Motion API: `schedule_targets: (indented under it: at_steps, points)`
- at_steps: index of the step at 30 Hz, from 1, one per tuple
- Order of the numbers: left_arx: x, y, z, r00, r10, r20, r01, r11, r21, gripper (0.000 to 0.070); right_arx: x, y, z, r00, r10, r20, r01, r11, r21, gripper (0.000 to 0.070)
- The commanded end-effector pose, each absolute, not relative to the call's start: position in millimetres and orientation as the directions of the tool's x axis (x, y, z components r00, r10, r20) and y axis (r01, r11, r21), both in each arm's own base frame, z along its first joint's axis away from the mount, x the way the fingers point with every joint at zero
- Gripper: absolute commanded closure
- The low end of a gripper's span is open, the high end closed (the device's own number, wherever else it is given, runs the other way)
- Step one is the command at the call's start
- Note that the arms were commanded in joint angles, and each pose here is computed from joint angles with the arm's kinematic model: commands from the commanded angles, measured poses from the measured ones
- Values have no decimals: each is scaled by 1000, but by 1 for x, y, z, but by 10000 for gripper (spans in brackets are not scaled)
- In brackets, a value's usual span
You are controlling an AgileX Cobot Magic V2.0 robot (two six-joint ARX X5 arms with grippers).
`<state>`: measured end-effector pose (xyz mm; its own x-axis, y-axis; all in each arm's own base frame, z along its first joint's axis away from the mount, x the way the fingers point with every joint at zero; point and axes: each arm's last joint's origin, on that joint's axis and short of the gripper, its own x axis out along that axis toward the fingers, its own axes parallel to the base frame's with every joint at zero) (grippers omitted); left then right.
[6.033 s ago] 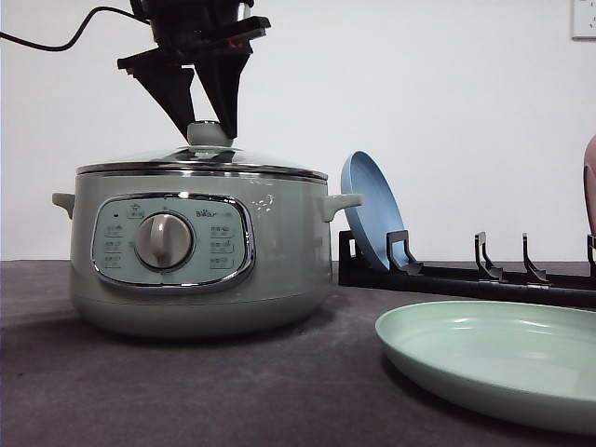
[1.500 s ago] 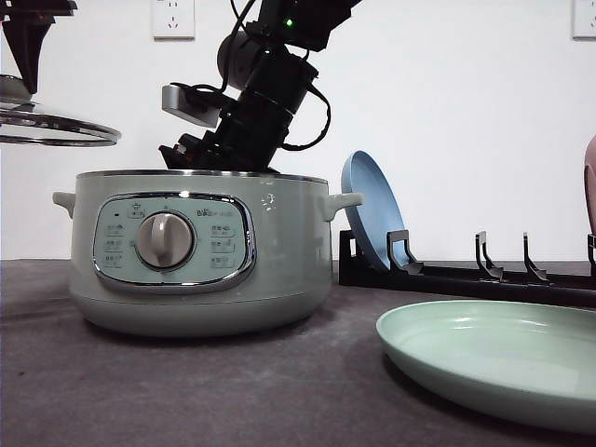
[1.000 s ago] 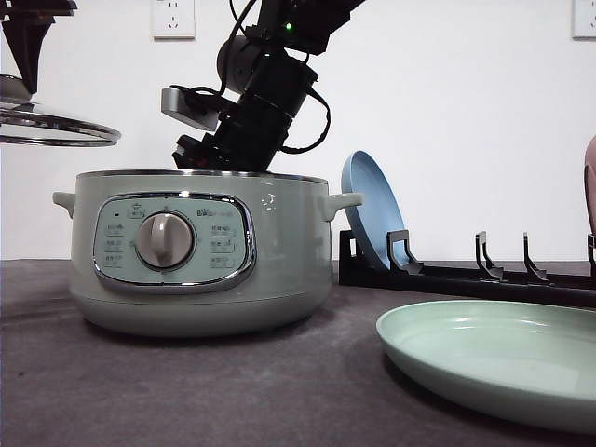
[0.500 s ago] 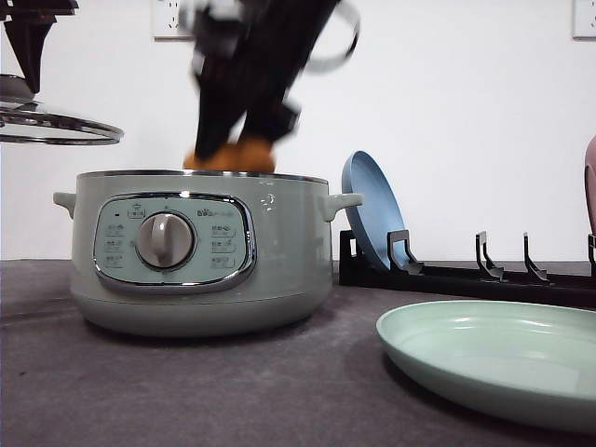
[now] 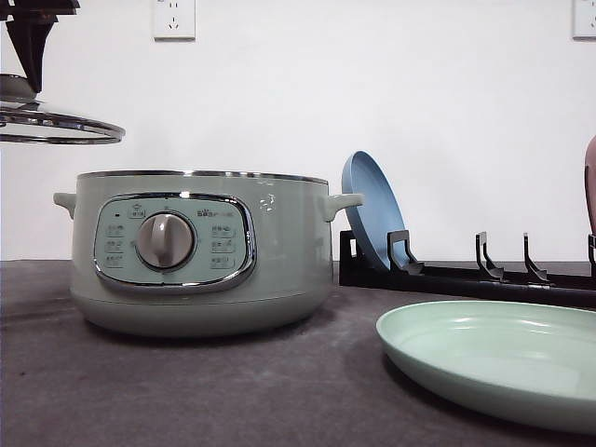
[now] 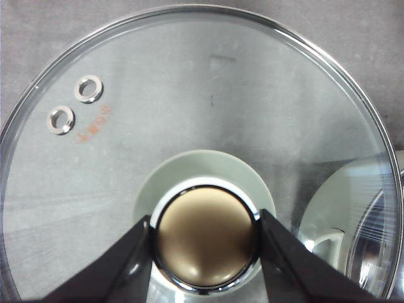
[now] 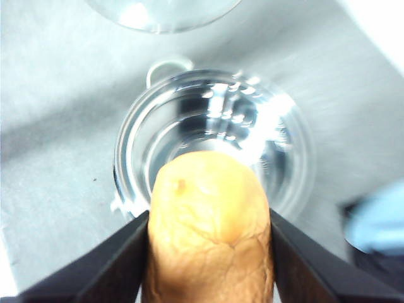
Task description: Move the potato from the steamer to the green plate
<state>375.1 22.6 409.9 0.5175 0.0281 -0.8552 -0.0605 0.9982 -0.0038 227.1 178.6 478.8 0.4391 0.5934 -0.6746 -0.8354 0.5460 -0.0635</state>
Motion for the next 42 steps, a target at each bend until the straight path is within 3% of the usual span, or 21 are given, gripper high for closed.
schedule_targets:
  at_steps: [1, 9, 16, 25, 32, 42]
  points:
    - [368, 21, 430, 594, 27, -804, -64, 998, -13, 700, 221, 172, 476, 440, 573, -692, -823, 566, -55, 401]
    - [368, 21, 430, 592, 27, -805, -68, 998, -16, 700, 180, 128, 443, 411, 505, -759, -774, 634, 2, 401]
    - [368, 21, 429, 589, 27, -808, -70, 997, -18, 700, 167, 110, 383, 364, 459, -810, -711, 699, 76, 401]
    - [368, 21, 429, 588, 26, -809, -68, 997, -18, 700, 181, 96, 295, 346, 467, -814, -598, 778, 192, 401]
    - [369, 21, 428, 589, 26, -807, -68, 998, -18, 700, 190, 96, 240, 411, 465, -784, -532, 821, 207, 401]
    - [369, 21, 428, 588, 26, -808, -68, 998, -18, 700, 186, 93, 201, 422, 422, -802, -505, 845, 179, 401]
